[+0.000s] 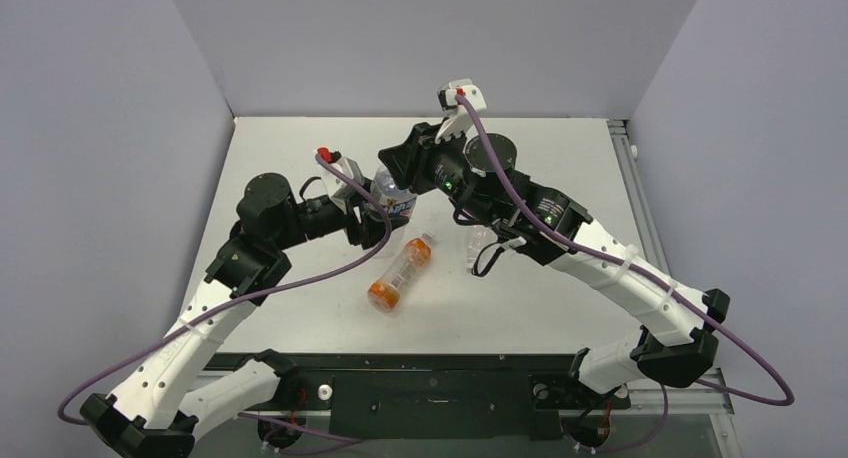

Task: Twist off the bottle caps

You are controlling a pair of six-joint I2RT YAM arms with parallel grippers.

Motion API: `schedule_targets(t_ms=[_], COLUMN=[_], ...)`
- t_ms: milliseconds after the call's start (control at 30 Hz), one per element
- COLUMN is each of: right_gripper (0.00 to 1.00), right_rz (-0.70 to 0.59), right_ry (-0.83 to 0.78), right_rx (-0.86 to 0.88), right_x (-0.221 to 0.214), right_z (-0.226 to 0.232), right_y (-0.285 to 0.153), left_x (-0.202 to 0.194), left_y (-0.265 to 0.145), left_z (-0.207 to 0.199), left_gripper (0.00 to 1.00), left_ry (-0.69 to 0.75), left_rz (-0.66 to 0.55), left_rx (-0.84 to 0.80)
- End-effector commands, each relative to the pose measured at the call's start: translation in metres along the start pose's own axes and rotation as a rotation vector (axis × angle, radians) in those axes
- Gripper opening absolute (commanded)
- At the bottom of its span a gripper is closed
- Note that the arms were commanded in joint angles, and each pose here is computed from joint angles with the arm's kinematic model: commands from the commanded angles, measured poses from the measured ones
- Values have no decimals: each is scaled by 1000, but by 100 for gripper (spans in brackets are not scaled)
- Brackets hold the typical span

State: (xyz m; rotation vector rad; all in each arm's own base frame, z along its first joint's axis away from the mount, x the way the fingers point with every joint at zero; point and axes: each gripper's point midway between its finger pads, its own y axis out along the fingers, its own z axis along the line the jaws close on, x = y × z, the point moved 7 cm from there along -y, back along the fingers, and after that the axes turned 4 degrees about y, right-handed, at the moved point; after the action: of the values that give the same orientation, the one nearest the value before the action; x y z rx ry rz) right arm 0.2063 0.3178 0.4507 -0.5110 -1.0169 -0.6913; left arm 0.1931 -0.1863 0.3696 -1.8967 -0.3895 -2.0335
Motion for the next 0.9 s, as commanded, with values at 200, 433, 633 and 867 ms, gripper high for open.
schedule_targets(t_ms=[200, 433, 633, 867], right_gripper=[0, 0, 0, 1], right_rz=[-127, -105, -25, -3], right_ry=[-6, -29, -105, -201], right_rx=[328, 763, 1061, 996], right_x=[36, 59, 56, 56], right_z=[35, 62, 82, 72], right_y=[-31, -62, -91, -93], left_x=[52, 68, 75, 74], left_y=[-6, -14, -23, -23], left_z=[-16, -42, -59, -60], left_gripper=[13, 13, 11, 11], left_ry=[-118, -200, -253, -245], left_rz=[-232, -233, -213, -207], left_rx=[-49, -267, -419, -442])
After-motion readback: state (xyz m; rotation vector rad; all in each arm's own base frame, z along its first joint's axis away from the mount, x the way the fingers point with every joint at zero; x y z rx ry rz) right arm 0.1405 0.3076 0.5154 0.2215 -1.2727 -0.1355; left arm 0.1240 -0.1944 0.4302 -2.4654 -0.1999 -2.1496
